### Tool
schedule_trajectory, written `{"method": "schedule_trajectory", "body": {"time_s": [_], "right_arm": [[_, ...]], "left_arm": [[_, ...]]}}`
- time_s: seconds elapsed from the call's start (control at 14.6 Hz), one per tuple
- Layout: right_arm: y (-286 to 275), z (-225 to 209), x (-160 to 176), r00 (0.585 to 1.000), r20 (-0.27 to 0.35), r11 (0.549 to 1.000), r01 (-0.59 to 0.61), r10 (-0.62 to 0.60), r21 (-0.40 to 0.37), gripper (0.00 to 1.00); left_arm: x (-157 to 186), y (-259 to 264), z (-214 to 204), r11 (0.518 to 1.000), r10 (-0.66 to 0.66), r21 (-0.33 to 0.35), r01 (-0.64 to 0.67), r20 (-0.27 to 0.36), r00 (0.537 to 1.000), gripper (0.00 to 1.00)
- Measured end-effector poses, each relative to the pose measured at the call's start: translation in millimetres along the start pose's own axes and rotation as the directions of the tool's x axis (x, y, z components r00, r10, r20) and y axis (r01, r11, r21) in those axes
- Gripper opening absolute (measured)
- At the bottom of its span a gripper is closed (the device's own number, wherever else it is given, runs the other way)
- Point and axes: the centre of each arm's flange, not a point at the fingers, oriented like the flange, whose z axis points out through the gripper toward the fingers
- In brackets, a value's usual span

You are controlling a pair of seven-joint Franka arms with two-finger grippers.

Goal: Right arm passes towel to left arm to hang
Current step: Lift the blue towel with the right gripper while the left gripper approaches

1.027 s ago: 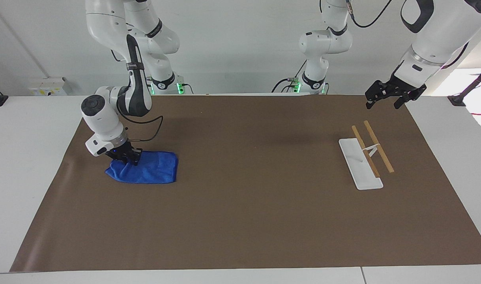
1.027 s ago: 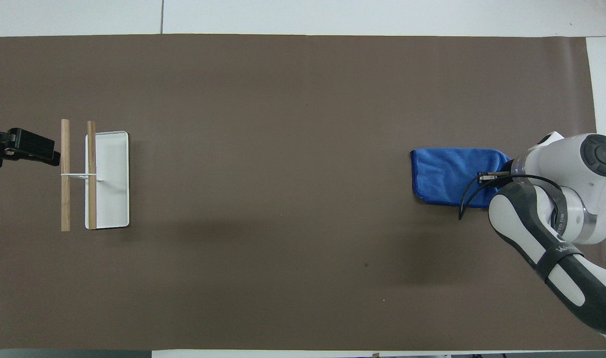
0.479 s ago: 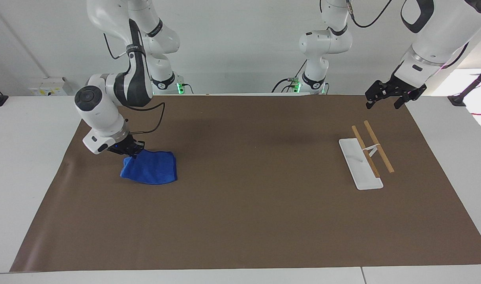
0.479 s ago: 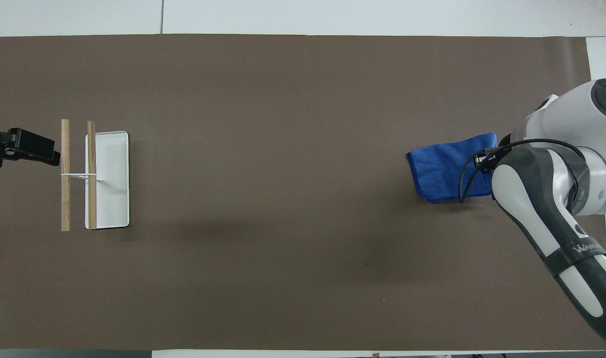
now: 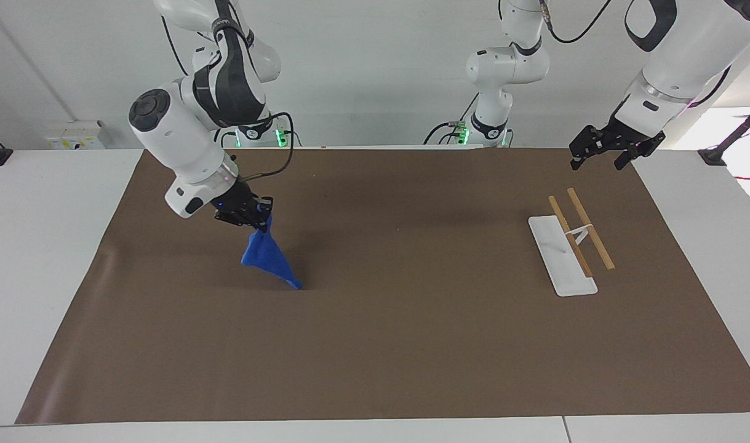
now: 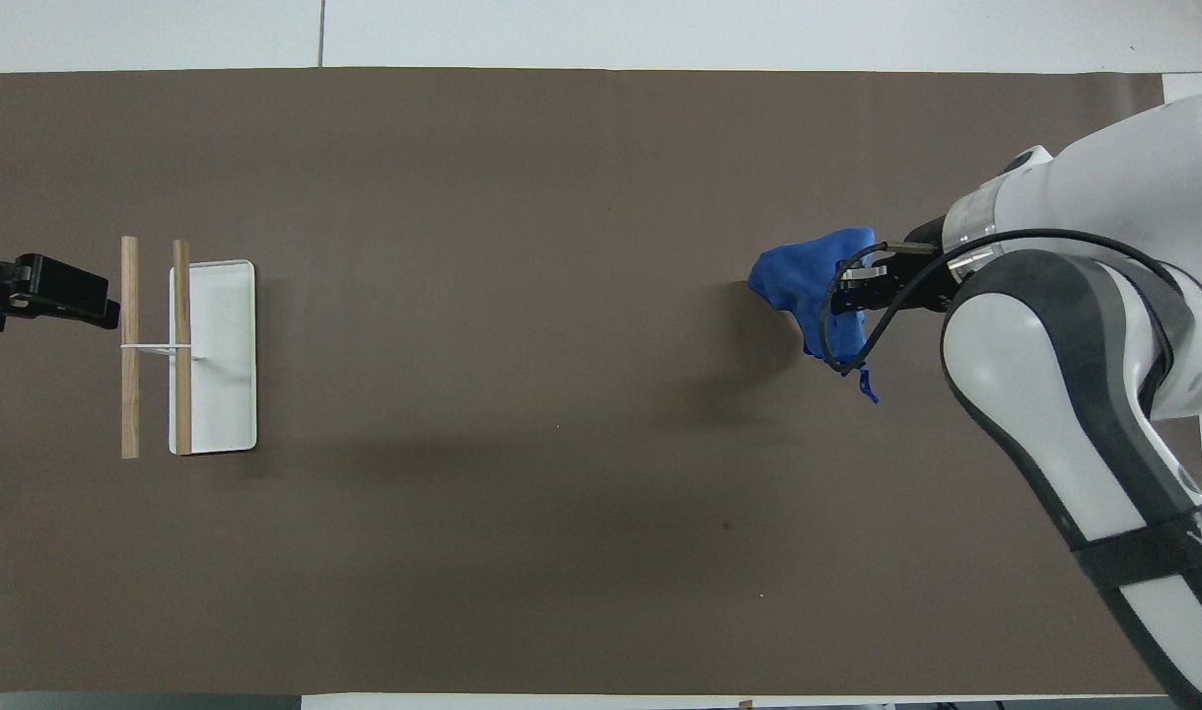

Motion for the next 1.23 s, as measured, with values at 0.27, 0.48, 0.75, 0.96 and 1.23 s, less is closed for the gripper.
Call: {"method": "schedule_trajectory", "body": {"time_s": [0.27, 0.48, 0.75, 0.96, 1.23], "right_arm": [[-85.9, 8.5, -8.0, 0.988, -0.100, 0.967, -0.092, 0.118, 0.236, 0.04], [-140.4, 17.1, -20.0, 0.958, -0.117, 0.898, -0.197, 0.261, 0.394, 0.04], [-218.8, 37.5, -55.1, 0.874, -0.065, 0.739, -0.366, 0.482, 0.566, 0.04], [-251.0, 21.5, -64.5, 0.782, 0.072, 0.560, -0.504, 0.619, 0.658, 0.04], [-272.8, -7.4, -51.3, 0.624, 0.319, 0.299, -0.683, 0.713, 0.666, 0.04]], "left_arm": [[-13.3, 9.5, -0.9, 1.000, 0.017, 0.001, -0.017, 0.063, 0.998, 1.00], [-15.3, 7.6, -2.8, 1.000, 0.013, 0.001, -0.013, 0.063, 0.998, 1.00], [-19.9, 8.3, 10.4, 1.000, -0.023, -0.001, 0.024, 0.086, 0.996, 1.00], [-20.8, 15.0, 22.0, 0.990, -0.129, -0.054, 0.132, 0.066, 0.990, 1.00], [-17.9, 28.5, 42.1, 0.882, -0.427, -0.167, 0.440, 0.110, 0.898, 1.00]]}}
